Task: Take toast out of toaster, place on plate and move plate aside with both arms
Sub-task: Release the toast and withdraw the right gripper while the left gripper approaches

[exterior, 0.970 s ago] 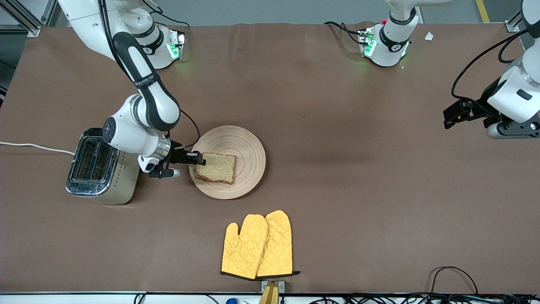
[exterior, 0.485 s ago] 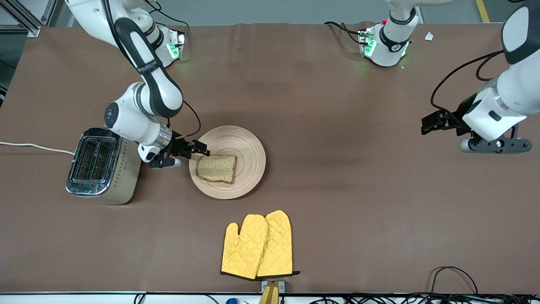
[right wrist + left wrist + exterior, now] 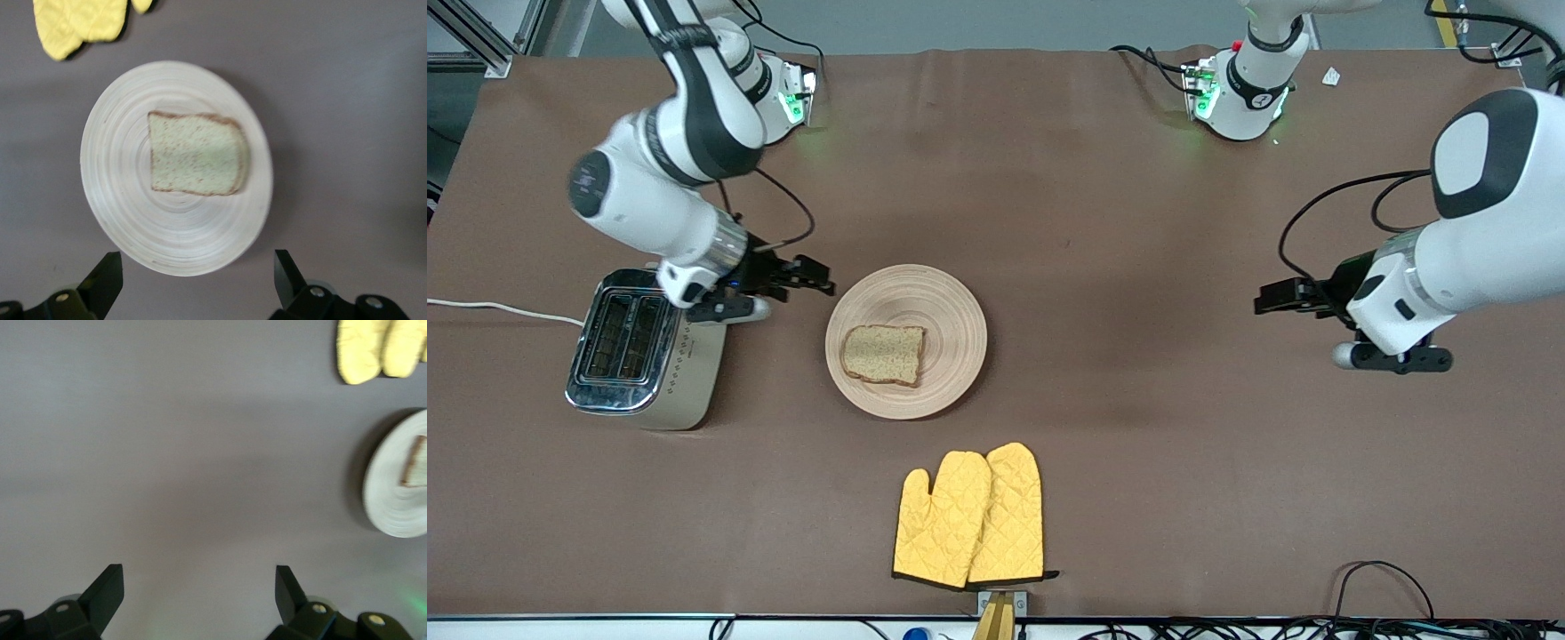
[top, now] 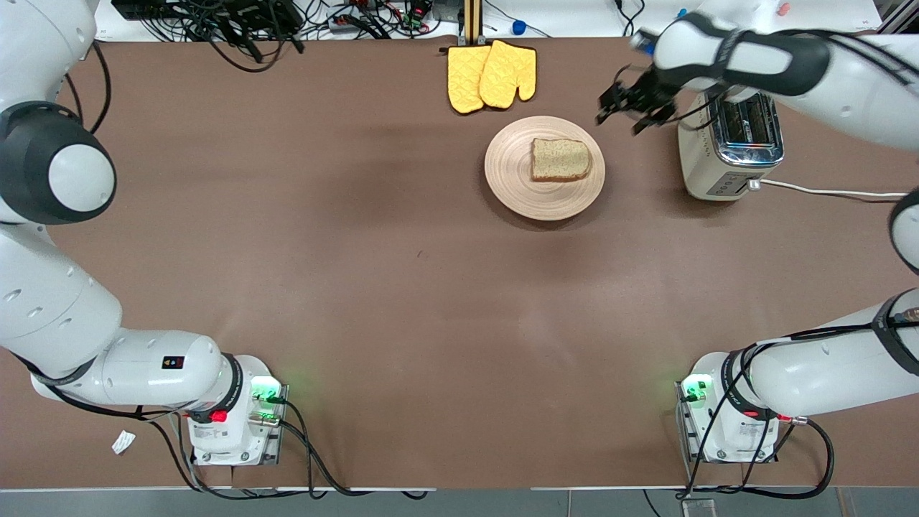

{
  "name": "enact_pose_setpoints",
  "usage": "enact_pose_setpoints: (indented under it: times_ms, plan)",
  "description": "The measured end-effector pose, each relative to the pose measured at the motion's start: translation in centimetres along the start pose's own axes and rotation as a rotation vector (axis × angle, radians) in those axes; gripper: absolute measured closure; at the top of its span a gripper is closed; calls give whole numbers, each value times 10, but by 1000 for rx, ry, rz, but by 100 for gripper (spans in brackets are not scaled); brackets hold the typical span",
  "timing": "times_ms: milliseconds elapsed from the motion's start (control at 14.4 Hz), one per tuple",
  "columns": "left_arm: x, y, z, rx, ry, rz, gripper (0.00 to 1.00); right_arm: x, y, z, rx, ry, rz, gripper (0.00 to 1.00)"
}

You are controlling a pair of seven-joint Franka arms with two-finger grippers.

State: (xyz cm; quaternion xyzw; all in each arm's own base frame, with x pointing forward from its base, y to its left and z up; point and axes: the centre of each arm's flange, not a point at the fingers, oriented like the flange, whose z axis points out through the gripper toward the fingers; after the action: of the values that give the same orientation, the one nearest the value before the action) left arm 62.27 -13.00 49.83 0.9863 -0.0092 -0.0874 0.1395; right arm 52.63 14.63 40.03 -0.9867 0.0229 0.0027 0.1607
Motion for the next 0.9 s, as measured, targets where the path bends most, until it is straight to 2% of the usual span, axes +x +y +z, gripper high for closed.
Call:
enact_pose_setpoints:
  times_ms: [208,347,416,693,901]
  plan:
    - [10,15,20,-57,-1,11,0,17,62,-87,-97,46,43,0]
    - [14,32,32,-97,1,28,0,19,98,-141,-180,58,71,0]
    - [16,39,37,-123,-1,31,0,15,108,-163,-203,56,85,0]
    - [22,60,54,-282,-27,4,0,-18,128,-243,-287,99,107,0]
    - [22,86,68,-373,-39,0,0,-60,117,-310,-300,99,123,0]
